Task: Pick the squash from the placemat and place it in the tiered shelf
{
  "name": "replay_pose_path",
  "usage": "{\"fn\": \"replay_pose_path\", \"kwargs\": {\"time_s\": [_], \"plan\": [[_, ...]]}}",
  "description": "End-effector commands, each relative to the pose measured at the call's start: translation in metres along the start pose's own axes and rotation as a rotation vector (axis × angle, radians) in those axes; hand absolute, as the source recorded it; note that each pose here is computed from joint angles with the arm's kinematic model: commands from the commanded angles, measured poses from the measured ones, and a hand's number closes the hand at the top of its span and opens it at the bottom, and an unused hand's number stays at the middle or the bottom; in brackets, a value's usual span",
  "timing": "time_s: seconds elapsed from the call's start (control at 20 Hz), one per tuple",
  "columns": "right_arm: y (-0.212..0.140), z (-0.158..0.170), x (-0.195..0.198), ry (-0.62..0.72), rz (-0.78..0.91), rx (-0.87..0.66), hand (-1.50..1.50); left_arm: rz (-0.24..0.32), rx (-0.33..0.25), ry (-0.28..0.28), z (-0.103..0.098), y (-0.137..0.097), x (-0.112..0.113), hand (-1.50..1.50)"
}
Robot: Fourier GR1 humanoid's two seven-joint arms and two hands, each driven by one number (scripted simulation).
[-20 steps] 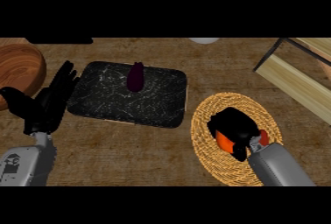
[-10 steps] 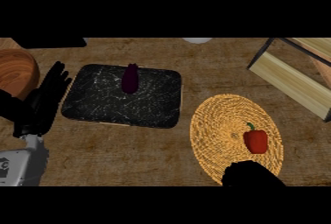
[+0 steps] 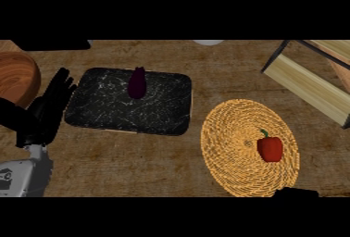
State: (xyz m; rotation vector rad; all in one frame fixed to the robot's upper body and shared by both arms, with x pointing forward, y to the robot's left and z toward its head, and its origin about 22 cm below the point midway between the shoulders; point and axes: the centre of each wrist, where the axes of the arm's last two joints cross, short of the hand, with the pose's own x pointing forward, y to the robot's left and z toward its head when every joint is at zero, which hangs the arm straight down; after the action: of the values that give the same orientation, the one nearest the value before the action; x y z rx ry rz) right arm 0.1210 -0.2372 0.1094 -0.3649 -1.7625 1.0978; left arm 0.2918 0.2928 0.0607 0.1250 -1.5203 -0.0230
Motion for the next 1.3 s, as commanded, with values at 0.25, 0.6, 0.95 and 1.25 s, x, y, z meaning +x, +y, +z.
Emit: {"fn": "replay_pose_path", "kwargs": {"time_s": [0.25, 0.6, 0.95, 1.25], "plan": [[-0.063, 0.017, 0.03, 0.04, -0.066, -0.242, 1.5, 0.005, -0.023, 0.006, 0.0, -0.004, 0.004, 0.0], [-0.127, 0.0, 0.0, 0.135, 0.028, -0.375, 1.5, 0.017, -0.042, -0.007, -0.009, -0.013, 0.009, 0.0], [-0.228, 0.003, -0.027, 0.276, 0.017, -0.47, 1.5, 0.013, -0.047, 0.005, -0.003, -0.025, 0.001, 0.0], [-0.277, 0.003, -0.054, 0.334, -0.07, -0.489, 1.5, 0.009, -0.029, -0.029, -0.009, 0.001, 0.004, 0.0]]}}
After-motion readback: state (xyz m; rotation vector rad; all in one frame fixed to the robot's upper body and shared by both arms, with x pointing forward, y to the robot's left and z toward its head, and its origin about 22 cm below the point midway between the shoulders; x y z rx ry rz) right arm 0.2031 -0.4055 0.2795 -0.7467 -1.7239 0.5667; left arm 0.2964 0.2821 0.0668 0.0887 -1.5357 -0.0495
